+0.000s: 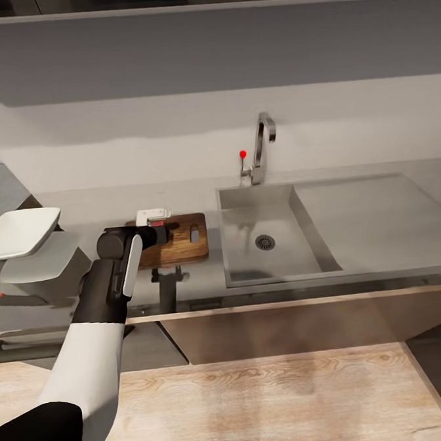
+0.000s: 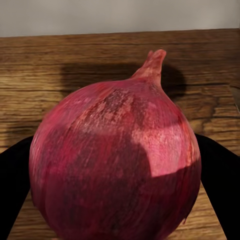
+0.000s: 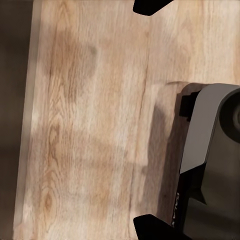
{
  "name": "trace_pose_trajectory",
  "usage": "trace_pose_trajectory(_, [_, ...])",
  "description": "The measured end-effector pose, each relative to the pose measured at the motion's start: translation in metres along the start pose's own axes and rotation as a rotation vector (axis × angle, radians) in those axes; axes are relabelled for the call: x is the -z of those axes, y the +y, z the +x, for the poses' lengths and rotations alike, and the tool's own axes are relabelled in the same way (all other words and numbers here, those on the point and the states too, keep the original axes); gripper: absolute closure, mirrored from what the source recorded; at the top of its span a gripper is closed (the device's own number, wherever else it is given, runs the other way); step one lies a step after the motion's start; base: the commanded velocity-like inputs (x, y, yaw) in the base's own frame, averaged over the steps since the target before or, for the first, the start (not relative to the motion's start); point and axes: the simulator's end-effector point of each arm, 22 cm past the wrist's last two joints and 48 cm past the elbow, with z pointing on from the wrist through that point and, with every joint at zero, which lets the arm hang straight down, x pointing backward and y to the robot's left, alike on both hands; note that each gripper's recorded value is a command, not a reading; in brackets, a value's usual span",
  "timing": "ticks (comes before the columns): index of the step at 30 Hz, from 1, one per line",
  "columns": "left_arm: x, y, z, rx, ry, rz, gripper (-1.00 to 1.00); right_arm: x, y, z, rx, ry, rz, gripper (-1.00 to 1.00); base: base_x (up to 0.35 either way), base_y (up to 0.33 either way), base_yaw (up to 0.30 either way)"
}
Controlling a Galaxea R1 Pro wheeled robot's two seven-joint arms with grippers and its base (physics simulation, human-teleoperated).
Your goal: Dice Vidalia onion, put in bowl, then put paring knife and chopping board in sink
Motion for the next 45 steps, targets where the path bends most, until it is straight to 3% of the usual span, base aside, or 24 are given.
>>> trace_pose_trajectory(8, [-0.005, 0.001, 0.005, 0.0, 0.01, -0.002, 1.0, 0.0, 0.001, 0.004, -0.002, 0.009, 0.0, -1.0, 0.0, 0.0, 0.0])
trace_pose_trajectory(9, [-0.005, 0.001, 0.005, 0.0, 0.009, -0.003, -1.0, 0.0, 0.001, 0.004, -0.002, 0.01, 0.0, -1.0, 0.0, 0.0, 0.0])
trace_pose_trajectory(27, [0.001, 0.005, -0.005, 0.0, -0.018, -0.008, -1.0, 0.0, 0.0, 0.004, -0.002, 0.01, 0.002, -1.0, 0.0, 0.0, 0.0])
trace_pose_trajectory(40, [0.049, 0.012, -0.068, 0.019, -0.205, -0.015, -1.0, 0.0, 0.001, 0.004, -0.003, 0.01, 0.002, -1.0, 0.0, 0.0, 0.0])
trace_pose_trajectory(45, [0.057, 0.014, -0.076, 0.023, -0.233, -0.015, -1.0, 0.0, 0.001, 0.004, -0.003, 0.01, 0.003, -1.0, 0.0, 0.0, 0.0])
